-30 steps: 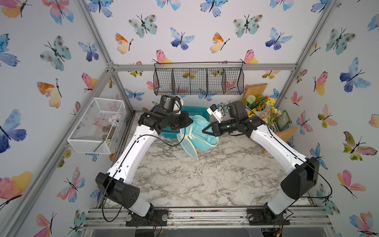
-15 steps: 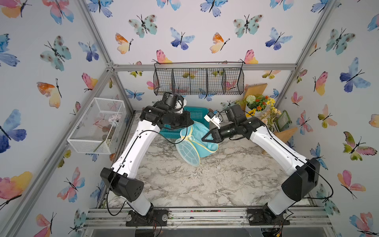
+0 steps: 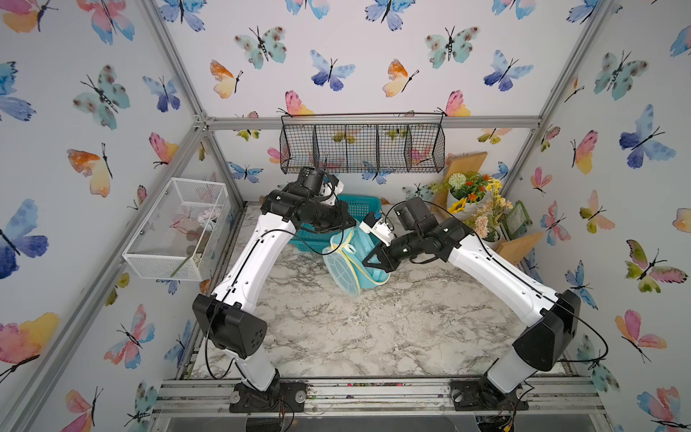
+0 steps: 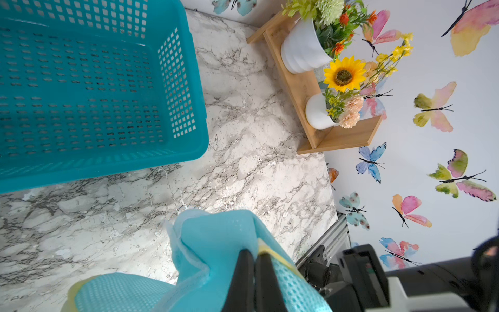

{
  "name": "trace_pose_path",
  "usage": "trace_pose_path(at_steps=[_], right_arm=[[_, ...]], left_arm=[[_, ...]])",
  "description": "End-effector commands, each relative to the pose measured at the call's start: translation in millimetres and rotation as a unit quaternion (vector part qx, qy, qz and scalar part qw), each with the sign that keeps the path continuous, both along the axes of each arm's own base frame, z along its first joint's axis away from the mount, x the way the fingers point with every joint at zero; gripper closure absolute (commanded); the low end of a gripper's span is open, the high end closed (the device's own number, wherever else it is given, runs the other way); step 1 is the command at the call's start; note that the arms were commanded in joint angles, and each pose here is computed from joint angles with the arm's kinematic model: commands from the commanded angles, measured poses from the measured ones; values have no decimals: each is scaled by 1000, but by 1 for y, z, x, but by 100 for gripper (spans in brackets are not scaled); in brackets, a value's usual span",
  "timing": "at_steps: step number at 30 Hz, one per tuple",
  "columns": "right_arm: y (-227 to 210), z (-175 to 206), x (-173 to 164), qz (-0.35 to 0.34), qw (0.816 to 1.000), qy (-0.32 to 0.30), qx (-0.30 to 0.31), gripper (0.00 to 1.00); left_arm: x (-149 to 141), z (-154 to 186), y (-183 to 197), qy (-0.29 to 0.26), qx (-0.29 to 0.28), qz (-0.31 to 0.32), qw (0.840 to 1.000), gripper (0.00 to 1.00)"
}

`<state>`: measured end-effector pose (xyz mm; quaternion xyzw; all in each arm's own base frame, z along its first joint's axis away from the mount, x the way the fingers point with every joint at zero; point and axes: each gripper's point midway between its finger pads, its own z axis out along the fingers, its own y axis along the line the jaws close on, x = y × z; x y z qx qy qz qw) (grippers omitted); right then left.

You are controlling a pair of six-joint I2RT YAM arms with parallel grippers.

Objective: Turn the laundry bag inside out
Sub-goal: Turn over the laundry bag.

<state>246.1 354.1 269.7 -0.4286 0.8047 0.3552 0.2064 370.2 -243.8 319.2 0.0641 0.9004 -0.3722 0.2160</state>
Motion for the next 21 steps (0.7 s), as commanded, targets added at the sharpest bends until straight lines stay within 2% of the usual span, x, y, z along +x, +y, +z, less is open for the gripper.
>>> trace_pose_path(at_steps=[1,4,7,11,13,17,21], right_arm=[[-16,9,-54,57,997,7,-44,97],[-18,12,-54,57,997,-7,-50,97],[-21,-6,-60,57,996,18,-73,97],[-26,-32,-62,39,992,61,-106,97],[-25,-45,-62,33,988,87,-120,97],[-22,-61,-61,27,983,115,-138,97],[-20,-63,-64,34,982,125,-136,97]], left_arm=[[68,21,20,-109,-28,45,993,100],[77,22,16,-107,-41,40,993,100],[74,49,13,-129,-61,36,989,100],[43,106,16,-175,-103,26,979,100],[25,124,18,-184,-126,24,975,100],[-1,137,23,-182,-137,23,973,100],[-2,147,26,-189,-149,32,970,100]])
